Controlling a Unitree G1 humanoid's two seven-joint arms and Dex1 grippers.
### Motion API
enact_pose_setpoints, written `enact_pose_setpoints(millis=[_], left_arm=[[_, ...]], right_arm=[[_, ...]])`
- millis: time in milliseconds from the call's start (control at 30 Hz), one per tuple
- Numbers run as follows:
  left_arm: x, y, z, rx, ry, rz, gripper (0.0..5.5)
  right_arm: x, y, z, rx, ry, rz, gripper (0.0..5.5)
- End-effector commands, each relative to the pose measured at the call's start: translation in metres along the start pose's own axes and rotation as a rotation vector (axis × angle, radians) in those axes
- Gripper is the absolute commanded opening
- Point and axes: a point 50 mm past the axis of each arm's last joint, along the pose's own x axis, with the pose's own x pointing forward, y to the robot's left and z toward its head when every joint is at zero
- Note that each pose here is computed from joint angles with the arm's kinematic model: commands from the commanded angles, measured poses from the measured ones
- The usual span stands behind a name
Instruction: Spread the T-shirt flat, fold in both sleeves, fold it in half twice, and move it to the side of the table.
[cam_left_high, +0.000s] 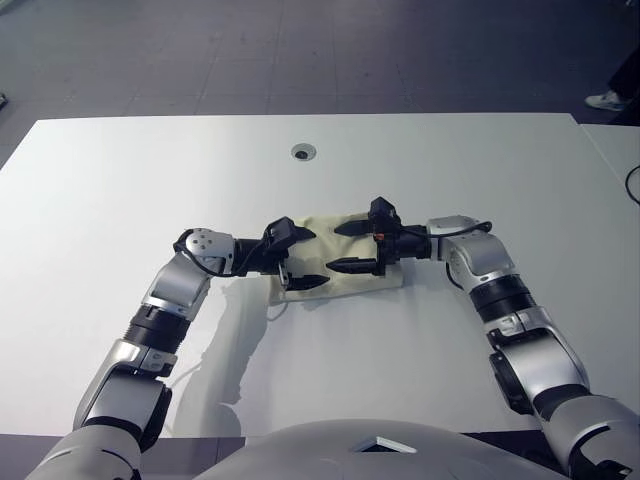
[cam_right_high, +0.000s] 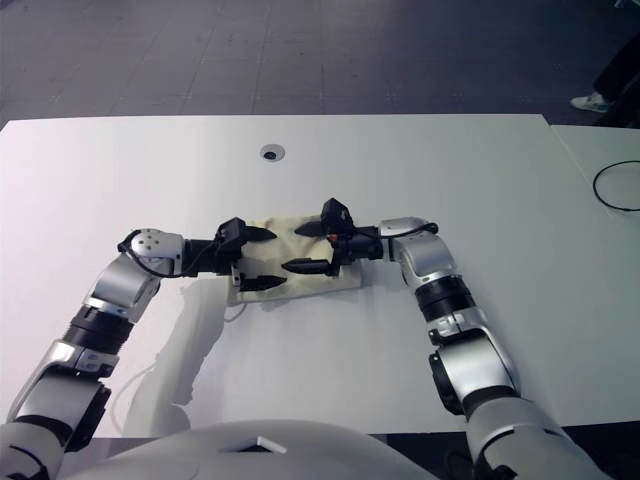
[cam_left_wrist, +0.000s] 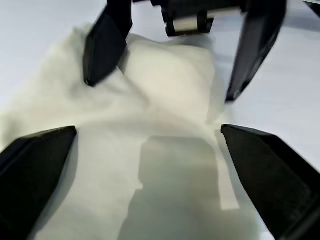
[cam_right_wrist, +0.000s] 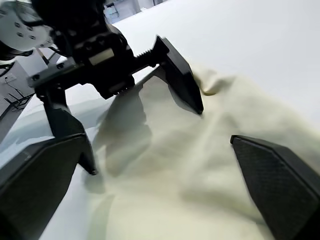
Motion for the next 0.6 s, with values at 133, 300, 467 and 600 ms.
enact_pose_setpoints(millis=[133,300,467,600], left_arm=[[-0.012,0.008,-0.016,-0.026,0.033,0.066,5.4],[-0.015,0.013,0.004,-0.074,-0.098,0.102,5.4],[-0.027,0.022,0.03,-0.155,-0.262,0.146,5.4],[-0.042,0.035,0.052,-0.198,-0.373,0.176,5.4]], right_arm=[[-0.007,-0.008,-0.007,-0.031,0.03,-0.036,5.38],[0.009,0.004,0.025,-0.165,-0.022,0.05,5.38],[0.025,0.012,0.016,-0.286,0.063,0.107,5.38],[0.012,0.007,-0.013,-0.292,0.168,0.097,5.38]])
